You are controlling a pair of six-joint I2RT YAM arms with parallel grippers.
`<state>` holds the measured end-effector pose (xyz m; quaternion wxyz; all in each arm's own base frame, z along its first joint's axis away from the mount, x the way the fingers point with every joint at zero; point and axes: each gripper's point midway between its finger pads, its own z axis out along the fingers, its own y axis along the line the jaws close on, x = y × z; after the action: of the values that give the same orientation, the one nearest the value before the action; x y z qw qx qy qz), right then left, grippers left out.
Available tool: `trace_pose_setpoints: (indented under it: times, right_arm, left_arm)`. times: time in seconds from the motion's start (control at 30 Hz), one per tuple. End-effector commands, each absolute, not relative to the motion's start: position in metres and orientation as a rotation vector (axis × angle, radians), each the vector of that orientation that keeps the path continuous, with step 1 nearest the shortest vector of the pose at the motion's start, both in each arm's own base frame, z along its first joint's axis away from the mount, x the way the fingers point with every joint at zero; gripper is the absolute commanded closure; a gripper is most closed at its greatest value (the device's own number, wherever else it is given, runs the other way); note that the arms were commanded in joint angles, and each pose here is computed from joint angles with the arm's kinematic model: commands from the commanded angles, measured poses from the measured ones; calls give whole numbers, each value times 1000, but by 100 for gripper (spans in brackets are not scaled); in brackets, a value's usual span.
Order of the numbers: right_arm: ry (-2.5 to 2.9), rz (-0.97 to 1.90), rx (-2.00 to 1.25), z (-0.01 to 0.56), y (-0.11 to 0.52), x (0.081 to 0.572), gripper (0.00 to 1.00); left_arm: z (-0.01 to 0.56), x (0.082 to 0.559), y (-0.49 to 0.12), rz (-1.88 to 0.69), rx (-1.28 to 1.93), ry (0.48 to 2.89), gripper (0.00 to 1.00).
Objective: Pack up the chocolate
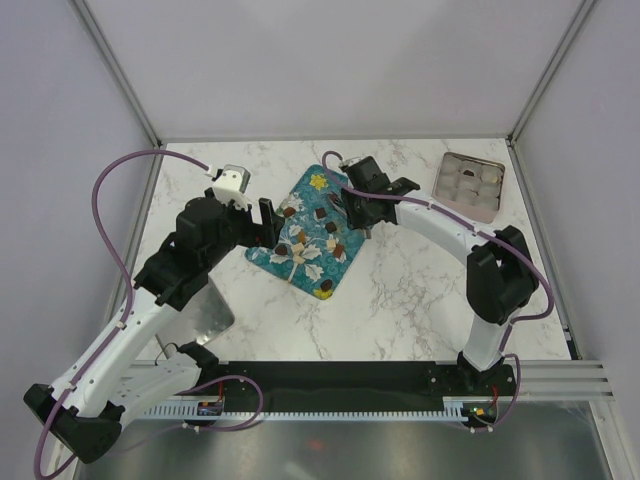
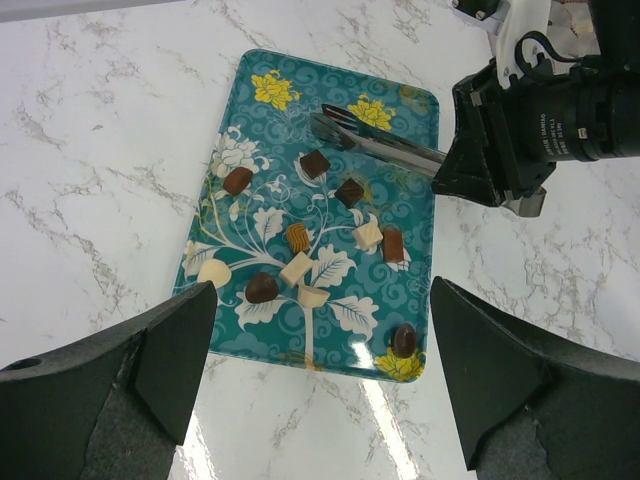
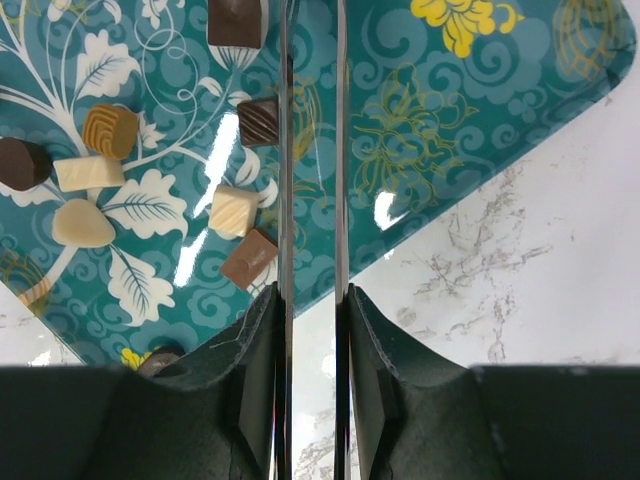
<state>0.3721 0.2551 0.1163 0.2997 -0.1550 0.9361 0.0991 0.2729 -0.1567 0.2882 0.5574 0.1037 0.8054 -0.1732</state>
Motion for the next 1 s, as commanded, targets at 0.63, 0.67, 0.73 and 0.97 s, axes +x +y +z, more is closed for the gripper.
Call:
trace_pose_setpoints:
  times: [0.63, 0.67, 0.73, 0.97]
  right_arm:
    - [2339, -94, 193, 216, 39, 408, 64]
    - [2342, -100, 209, 214, 35, 411, 64]
    - [2353, -124, 254, 208, 23, 416, 64]
    - [2326, -145, 359, 212, -5, 436, 64]
  left_arm:
    - [299, 275, -158, -418, 257, 1867, 5]
    - [298, 275, -158, -419, 258, 1868, 5]
    - [298, 275, -159, -420, 259, 1869, 5]
    - [298, 275, -158, -420, 260, 1868, 5]
